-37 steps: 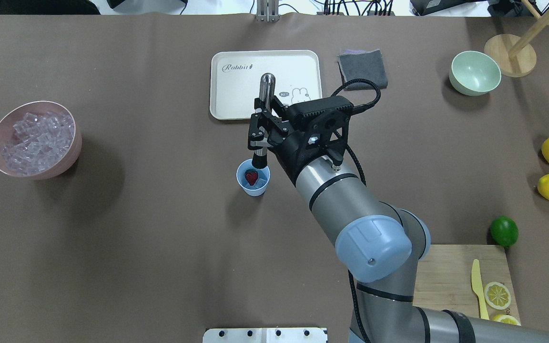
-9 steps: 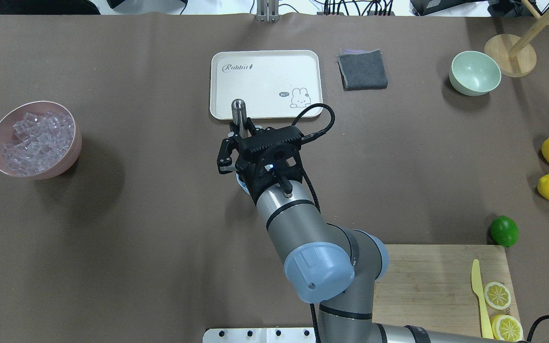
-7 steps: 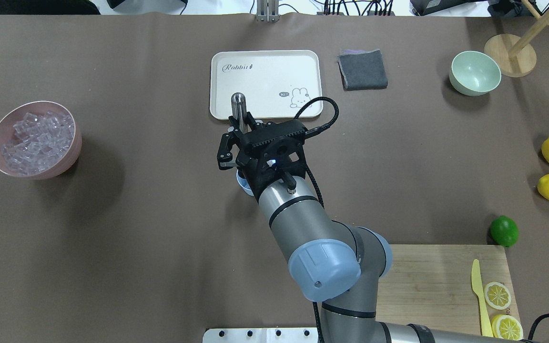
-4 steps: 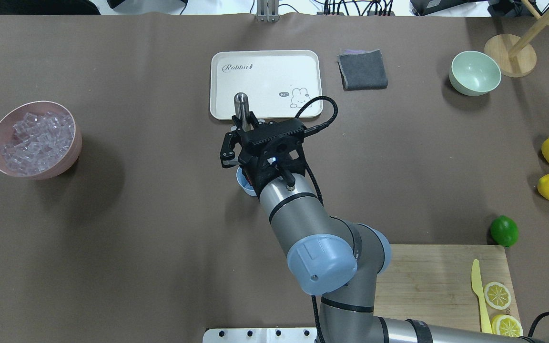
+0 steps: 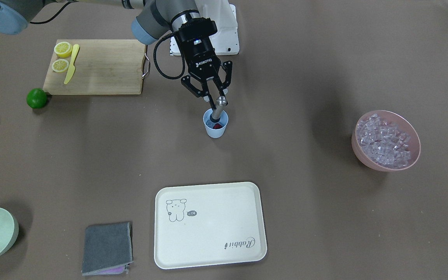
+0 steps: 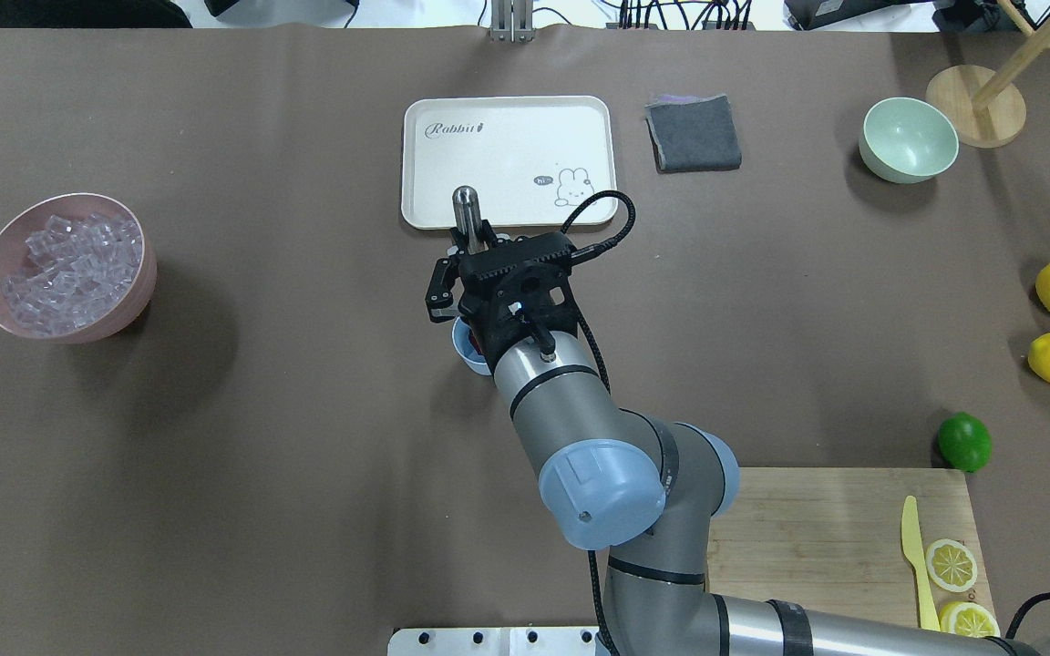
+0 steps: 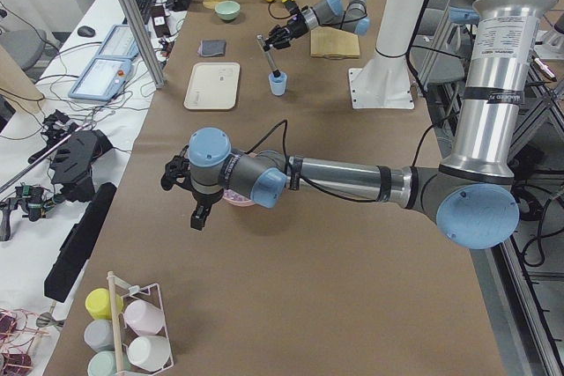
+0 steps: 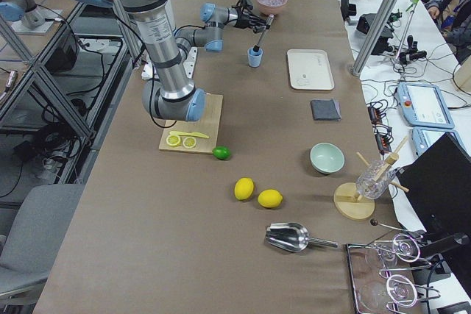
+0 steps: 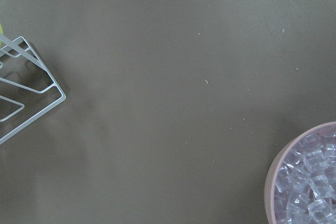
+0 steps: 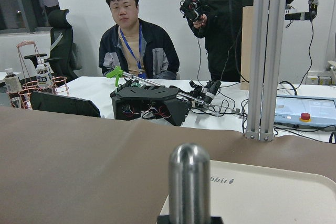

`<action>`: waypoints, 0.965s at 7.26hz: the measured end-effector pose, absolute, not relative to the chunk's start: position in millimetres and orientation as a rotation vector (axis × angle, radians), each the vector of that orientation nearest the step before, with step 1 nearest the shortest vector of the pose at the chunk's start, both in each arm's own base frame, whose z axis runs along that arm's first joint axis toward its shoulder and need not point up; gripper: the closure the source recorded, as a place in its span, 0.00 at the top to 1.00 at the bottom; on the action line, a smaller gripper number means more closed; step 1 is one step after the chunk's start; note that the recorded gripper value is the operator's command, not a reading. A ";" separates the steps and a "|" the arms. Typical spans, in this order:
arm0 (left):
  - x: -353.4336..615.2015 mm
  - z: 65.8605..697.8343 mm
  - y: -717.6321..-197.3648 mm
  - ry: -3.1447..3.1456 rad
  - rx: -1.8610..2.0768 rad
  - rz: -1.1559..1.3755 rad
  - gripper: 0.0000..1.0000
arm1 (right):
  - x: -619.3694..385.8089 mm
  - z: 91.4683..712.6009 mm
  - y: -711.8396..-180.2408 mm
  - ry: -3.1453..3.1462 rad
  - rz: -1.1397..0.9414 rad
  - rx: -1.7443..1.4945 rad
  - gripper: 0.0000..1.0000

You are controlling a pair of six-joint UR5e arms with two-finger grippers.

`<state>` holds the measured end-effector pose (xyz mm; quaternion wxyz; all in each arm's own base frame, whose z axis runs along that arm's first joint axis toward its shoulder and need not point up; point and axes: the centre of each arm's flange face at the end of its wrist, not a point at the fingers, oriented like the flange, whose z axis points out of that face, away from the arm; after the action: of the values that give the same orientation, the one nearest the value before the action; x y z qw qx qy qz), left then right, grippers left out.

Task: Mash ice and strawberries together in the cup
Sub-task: 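Hold the muddler in the blue cup and mash with the right gripper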

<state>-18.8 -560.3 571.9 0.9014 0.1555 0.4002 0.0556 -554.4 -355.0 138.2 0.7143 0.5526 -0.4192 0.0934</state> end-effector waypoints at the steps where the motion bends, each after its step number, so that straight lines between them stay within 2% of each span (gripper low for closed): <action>1: -18.8 572.4 -560.3 0.828 0.320 0.115 0.98 | -557.3 140.9 -355.7 -0.924 0.202 1.221 0.00; 7: -18.5 573.8 -564.2 0.826 0.318 0.114 0.98 | -569.5 149.2 -350.5 -0.943 0.177 1.186 0.00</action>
<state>-18.5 -564.2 573.8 0.9020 0.1538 0.3996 0.0553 -569.5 -350.5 149.2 0.7231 0.5371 -0.4269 0.0803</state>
